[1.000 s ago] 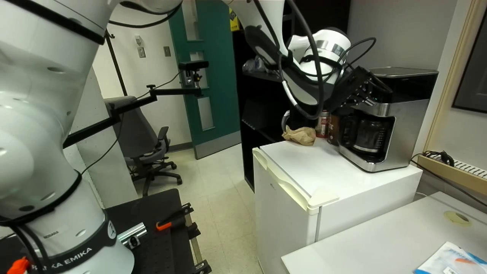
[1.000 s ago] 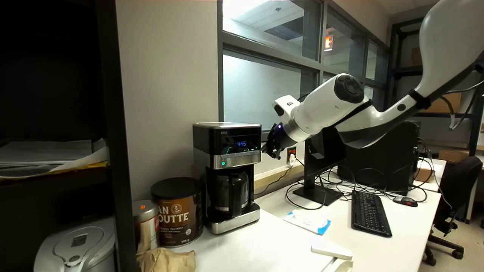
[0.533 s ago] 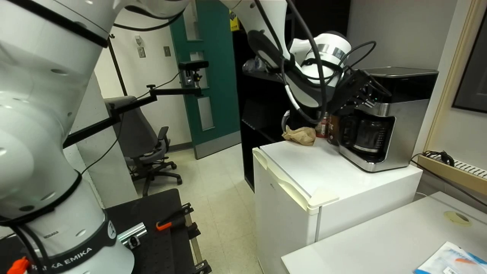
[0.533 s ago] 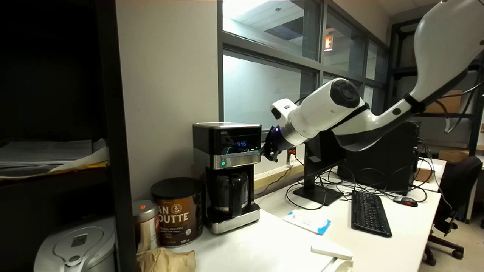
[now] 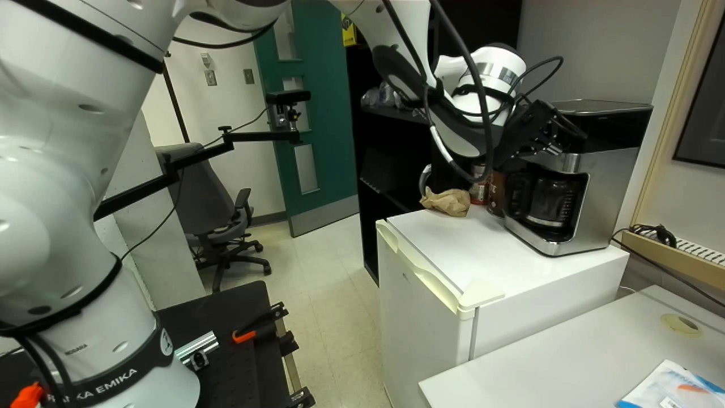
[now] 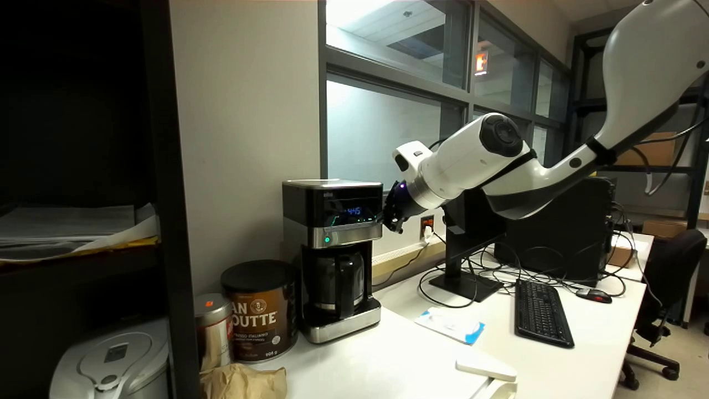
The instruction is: Press a button on the right side of the coffee machine
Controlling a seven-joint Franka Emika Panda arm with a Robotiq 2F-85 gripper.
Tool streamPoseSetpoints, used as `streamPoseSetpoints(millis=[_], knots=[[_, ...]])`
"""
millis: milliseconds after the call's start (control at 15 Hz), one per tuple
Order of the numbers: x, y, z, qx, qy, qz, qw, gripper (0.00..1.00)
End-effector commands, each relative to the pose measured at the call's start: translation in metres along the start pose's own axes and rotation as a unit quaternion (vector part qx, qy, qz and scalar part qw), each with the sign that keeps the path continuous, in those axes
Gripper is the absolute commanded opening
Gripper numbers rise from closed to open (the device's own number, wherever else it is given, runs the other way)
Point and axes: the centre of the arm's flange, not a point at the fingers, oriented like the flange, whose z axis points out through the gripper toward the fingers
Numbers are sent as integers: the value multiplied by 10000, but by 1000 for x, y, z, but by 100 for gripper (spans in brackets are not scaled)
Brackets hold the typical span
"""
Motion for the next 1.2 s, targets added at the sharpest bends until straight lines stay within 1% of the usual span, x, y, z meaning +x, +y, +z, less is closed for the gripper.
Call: streamPoseSetpoints(millis=[0, 600, 1000, 1133], knots=[[3, 1, 13, -35, 122, 46, 9999, 0], [4, -9, 19, 49, 91, 22, 9999, 0], [2, -9, 12, 63, 143, 17, 9999, 0], [-6, -14, -1, 154, 102, -44, 9998, 0]])
